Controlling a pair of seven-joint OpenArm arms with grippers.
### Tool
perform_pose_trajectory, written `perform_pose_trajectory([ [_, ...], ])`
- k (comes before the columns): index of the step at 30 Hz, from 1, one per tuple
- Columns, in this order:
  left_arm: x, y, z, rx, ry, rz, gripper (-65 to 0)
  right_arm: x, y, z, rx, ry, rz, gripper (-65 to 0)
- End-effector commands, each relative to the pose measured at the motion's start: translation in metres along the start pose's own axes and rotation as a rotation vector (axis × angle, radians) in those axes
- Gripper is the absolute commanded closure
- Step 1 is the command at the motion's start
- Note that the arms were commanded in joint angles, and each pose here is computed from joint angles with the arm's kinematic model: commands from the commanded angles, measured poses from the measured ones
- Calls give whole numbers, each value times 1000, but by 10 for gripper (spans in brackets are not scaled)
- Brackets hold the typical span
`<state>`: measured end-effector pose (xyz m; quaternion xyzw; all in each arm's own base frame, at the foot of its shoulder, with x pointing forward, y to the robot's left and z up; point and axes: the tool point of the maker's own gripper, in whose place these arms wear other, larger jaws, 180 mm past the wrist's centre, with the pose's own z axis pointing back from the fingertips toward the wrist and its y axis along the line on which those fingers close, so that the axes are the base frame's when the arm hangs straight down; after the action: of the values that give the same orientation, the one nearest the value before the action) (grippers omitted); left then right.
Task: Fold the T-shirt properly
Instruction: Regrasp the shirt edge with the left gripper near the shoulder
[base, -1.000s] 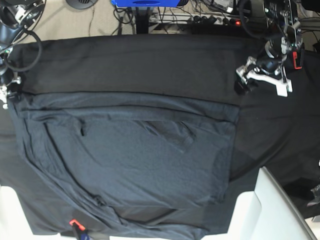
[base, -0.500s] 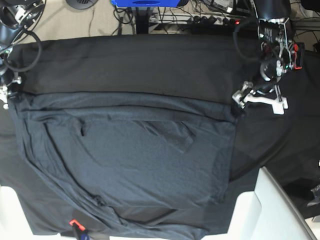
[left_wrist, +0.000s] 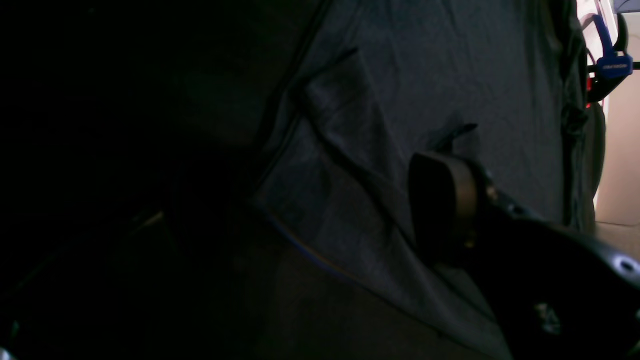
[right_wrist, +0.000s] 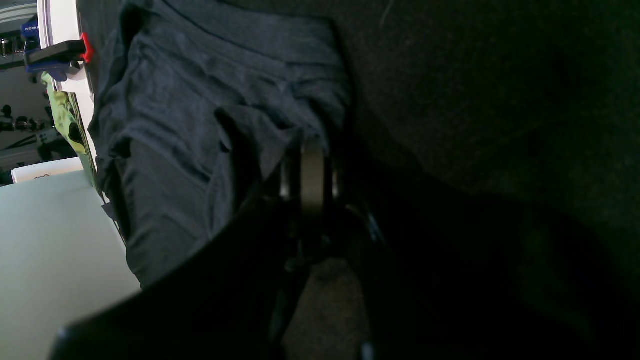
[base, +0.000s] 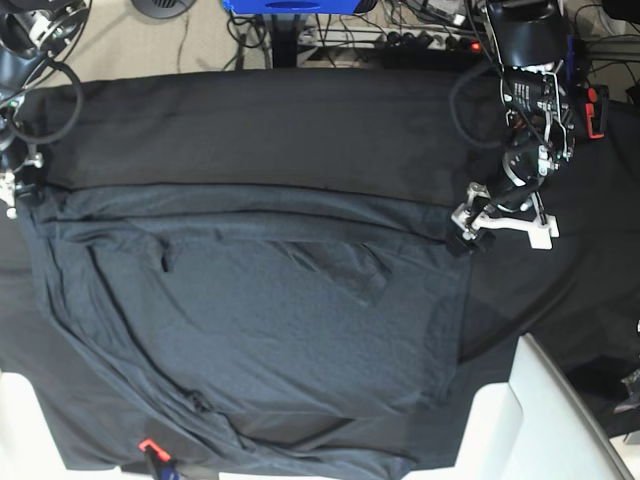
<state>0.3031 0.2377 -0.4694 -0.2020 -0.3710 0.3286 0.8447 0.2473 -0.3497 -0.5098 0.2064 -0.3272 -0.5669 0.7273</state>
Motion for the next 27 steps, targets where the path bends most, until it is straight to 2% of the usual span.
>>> perform_pose_trajectory([
  [1, -6, 0, -1, 7, 32, 6, -525, -2, -8, 1, -44, 33, 18, -2],
  [9, -10, 4, -6, 18, 44, 26, -505, -2, -8, 1, -48, 32, 15, -2],
  [11, -8, 6, -5, 23, 42, 26, -425, -2, -8, 1, -48, 32, 15, -2],
  [14, -7, 6, -5, 23, 39, 30, -255, -2, -8, 1, -48, 32, 15, -2],
  [16, -7, 7, -5, 24, 39, 31, -174, -2, -8, 1, -48, 32, 15, -2],
  [22, -5, 6, -6, 23, 34, 30, 0, -2, -8, 1, -49, 32, 14, -2],
  [27, 0, 5, -4, 20, 25, 23, 0, -2, -8, 2, -48, 34, 18, -2],
])
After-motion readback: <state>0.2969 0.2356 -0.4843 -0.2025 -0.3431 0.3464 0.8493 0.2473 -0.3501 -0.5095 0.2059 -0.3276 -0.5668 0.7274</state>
